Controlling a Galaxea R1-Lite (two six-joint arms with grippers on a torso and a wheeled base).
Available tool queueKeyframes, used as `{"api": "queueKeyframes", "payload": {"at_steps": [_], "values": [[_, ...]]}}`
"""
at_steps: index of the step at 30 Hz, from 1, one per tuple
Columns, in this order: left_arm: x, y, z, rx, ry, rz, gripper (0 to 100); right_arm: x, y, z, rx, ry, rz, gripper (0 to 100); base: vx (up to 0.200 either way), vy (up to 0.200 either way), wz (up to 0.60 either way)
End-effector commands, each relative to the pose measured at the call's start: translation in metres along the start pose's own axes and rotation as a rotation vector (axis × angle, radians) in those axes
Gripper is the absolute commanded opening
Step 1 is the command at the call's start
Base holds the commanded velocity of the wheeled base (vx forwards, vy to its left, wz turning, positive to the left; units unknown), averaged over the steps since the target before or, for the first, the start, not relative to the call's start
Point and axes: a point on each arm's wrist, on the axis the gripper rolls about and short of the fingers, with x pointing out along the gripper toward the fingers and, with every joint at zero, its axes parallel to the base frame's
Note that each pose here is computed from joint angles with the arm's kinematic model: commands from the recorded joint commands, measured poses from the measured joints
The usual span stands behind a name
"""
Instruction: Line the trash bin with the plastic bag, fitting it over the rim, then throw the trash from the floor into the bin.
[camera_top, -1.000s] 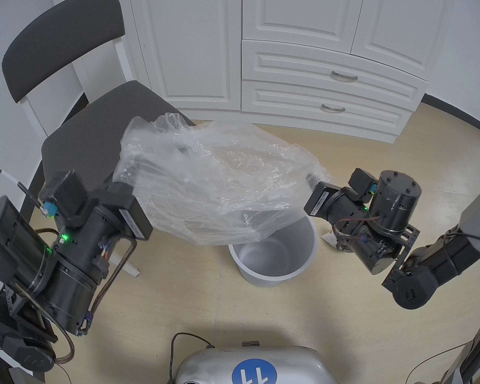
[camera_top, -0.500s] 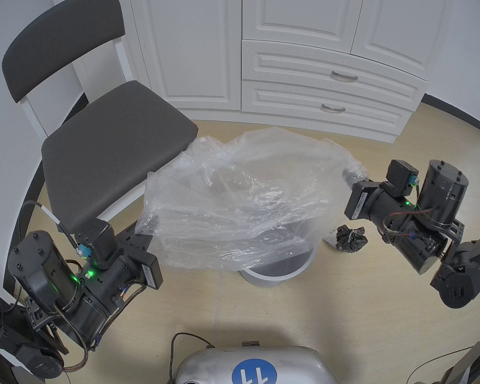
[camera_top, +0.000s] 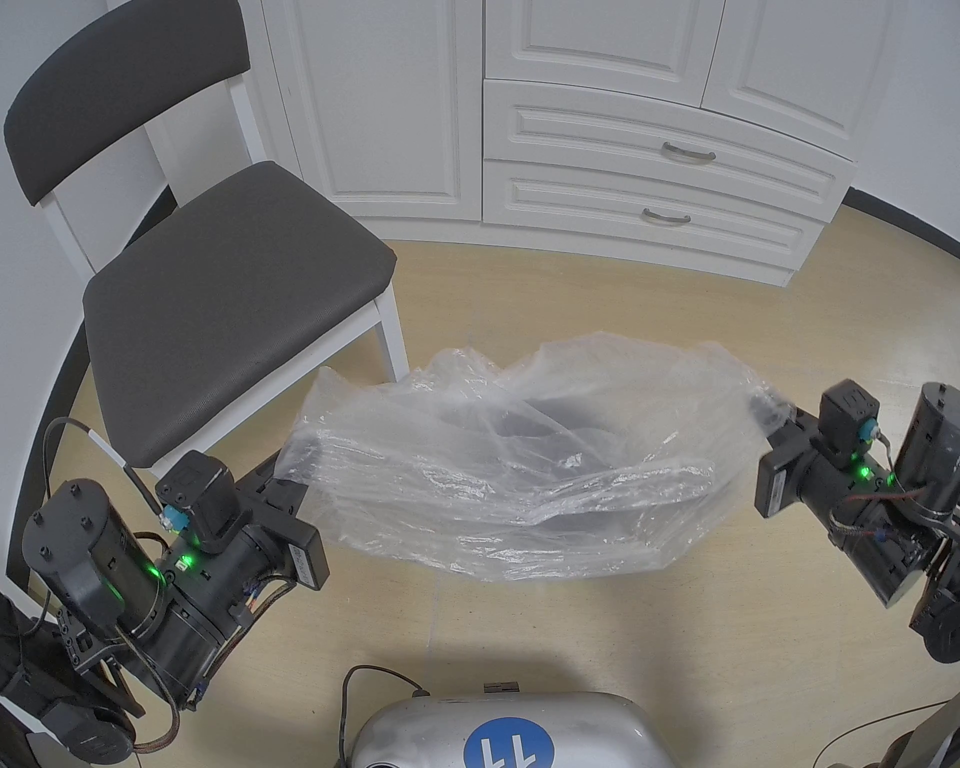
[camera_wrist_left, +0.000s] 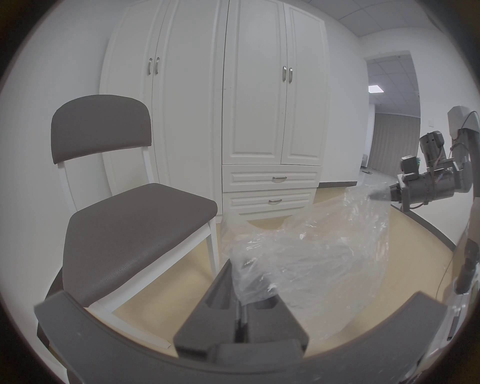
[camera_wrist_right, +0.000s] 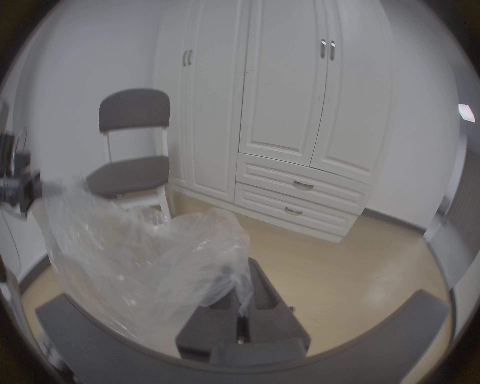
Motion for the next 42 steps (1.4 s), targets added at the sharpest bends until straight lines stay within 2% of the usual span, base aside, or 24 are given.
{"api": "queueKeyframes", "payload": {"at_steps": [1, 6, 12, 20, 42], "values": [[0.003, -0.001, -0.007, 0.008, 0.023, 0.002, 0, -0.030, -0.011, -0.011, -0.114, 0.028, -0.027, 0, 0.000, 0.000, 0.00], [0.005, 0.001, -0.008, 0.010, 0.027, 0.012, 0, -0.039, -0.012, -0.026, -0.233, 0.075, -0.012, 0, 0.000, 0.000, 0.00], [0.005, 0.003, -0.006, 0.004, 0.008, 0.023, 0, -0.043, -0.013, -0.034, -0.288, 0.106, -0.004, 0, 0.000, 0.000, 0.00], [0.009, 0.019, -0.004, 0.004, -0.022, 0.033, 0, -0.040, -0.022, -0.039, -0.307, 0.137, -0.050, 0, 0.000, 0.000, 0.00], [0.011, 0.032, -0.004, 0.006, -0.029, 0.051, 0, -0.039, -0.025, -0.045, -0.334, 0.171, -0.059, 0, 0.000, 0.000, 0.00]]}}
